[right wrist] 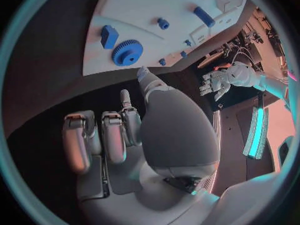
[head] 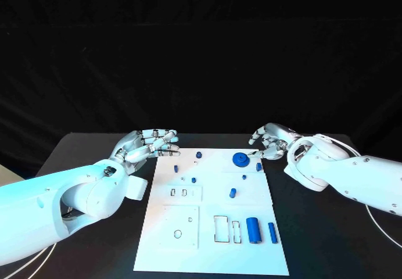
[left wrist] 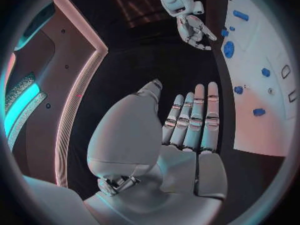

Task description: Assemble the parts on the task board

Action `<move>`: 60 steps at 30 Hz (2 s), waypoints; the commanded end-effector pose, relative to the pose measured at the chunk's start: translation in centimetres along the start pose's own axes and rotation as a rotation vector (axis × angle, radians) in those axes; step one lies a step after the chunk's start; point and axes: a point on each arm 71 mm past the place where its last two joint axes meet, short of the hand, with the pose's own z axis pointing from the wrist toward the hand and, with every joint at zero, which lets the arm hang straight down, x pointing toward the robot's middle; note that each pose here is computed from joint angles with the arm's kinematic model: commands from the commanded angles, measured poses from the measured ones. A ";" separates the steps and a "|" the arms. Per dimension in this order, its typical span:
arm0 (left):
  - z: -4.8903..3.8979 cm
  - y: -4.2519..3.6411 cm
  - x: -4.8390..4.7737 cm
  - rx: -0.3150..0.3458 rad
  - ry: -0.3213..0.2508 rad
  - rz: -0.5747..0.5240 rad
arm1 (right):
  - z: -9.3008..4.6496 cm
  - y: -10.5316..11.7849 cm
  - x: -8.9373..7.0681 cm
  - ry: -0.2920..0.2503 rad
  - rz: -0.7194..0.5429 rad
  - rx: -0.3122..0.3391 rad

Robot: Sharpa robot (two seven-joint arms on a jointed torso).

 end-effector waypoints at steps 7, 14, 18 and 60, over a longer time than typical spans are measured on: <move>0.16 -0.10 0.15 0.007 0.008 0.001 | 0.9 0.7 1.3 0.073 -0.013 0.019; 0.21 -0.08 0.22 0.007 0.011 0.000 | 1.3 0.9 2.5 0.084 -0.033 0.023; 0.21 -0.08 0.19 0.007 0.010 0.000 | 1.5 0.9 2.8 0.083 -0.038 0.026; 0.19 -0.05 -0.08 0.003 0.006 0.000 | 2.0 0.6 3.8 0.048 -0.076 0.052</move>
